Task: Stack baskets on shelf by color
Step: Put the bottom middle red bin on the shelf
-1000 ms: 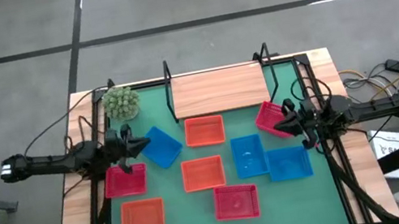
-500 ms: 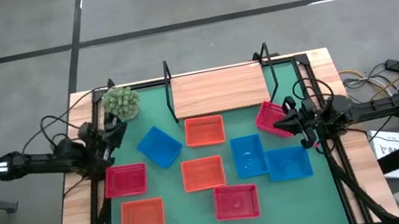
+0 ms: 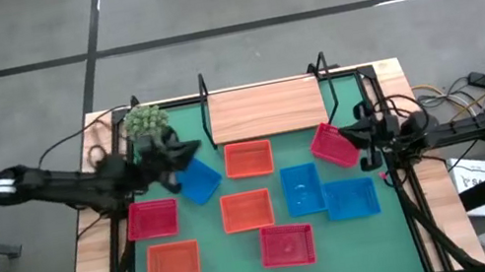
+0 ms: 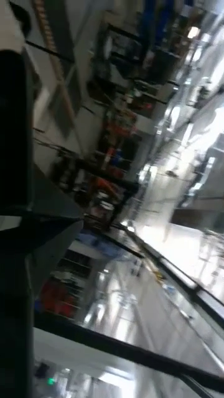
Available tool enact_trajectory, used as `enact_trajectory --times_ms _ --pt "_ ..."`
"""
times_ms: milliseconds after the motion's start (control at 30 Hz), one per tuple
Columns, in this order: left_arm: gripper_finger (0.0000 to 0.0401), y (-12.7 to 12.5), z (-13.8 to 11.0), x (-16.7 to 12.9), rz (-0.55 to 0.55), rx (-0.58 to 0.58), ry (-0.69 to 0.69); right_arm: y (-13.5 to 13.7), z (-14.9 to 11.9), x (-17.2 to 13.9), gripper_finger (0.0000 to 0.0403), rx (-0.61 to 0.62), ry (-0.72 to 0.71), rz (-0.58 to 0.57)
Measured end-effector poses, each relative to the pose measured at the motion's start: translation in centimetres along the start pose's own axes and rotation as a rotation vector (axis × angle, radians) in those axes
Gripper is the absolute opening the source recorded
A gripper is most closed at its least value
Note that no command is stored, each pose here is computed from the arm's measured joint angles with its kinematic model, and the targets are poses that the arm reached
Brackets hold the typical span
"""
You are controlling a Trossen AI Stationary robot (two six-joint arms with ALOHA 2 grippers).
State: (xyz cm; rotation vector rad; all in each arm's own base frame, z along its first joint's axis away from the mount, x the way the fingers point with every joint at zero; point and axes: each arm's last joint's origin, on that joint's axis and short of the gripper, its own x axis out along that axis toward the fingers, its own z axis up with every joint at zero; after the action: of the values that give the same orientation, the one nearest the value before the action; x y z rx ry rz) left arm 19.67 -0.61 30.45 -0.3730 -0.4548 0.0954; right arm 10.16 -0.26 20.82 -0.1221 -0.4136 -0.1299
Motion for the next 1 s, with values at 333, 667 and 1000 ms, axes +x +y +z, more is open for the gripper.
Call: enact_trajectory --times_ms 333,667,1000 --pt "0.0000 -0.9 -2.3 5.8 0.088 -0.136 0.230 -0.1 0.6 0.0 0.0009 -0.022 -0.065 -0.011" --pt "0.0000 -4.3 -2.9 9.6 0.213 -0.155 0.606 -0.1 0.5 0.0 0.0009 -0.035 -0.053 -0.009" --pt "0.0000 -9.3 -4.0 11.9 0.190 -0.120 0.944 -0.1 0.5 0.0 0.0009 -0.068 -0.052 -0.010"
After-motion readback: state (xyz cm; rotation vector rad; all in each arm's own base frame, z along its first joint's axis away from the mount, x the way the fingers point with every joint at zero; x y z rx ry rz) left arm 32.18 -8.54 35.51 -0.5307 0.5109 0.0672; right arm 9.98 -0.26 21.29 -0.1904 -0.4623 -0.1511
